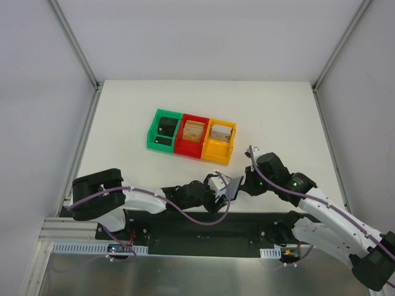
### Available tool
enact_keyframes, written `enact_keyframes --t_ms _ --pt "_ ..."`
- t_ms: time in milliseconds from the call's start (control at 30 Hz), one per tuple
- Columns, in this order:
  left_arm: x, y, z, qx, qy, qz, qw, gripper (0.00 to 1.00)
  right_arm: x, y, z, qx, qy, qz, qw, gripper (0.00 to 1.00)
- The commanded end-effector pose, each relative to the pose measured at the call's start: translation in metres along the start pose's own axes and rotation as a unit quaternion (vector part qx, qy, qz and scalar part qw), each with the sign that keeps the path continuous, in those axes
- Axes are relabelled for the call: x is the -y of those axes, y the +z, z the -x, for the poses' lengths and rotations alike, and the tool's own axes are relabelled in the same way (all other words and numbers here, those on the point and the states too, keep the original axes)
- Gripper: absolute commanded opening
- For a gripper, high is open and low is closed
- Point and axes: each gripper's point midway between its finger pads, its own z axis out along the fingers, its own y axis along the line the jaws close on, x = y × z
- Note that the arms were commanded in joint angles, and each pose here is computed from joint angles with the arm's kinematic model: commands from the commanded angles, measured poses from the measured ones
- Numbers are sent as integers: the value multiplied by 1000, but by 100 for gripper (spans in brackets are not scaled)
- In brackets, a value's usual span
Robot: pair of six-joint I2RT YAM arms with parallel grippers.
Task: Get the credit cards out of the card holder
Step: Remove the credit card from the card holder.
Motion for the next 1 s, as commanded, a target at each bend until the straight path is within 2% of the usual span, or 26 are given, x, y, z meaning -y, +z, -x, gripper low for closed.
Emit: enact_keyframes --t_ms 0,233,433,733,967 --pt "0 6 24 53 57 14 997 63 -5 -6 10 9 4 7 1000 0" --pt "-4 13 31 67 72 33 995 67 -5 -7 12 9 5 7 1000 0" --pt "-10 21 32 61 91 52 993 65 -5 -7 11 9 5 7 1000 0" --pt "-14 24 33 59 88 65 992 65 -6 -7 12 8 8 8 1000 0" --pt "-32 20 31 55 58 120 990 64 -6 -7 10 7 9 10 1000 0"
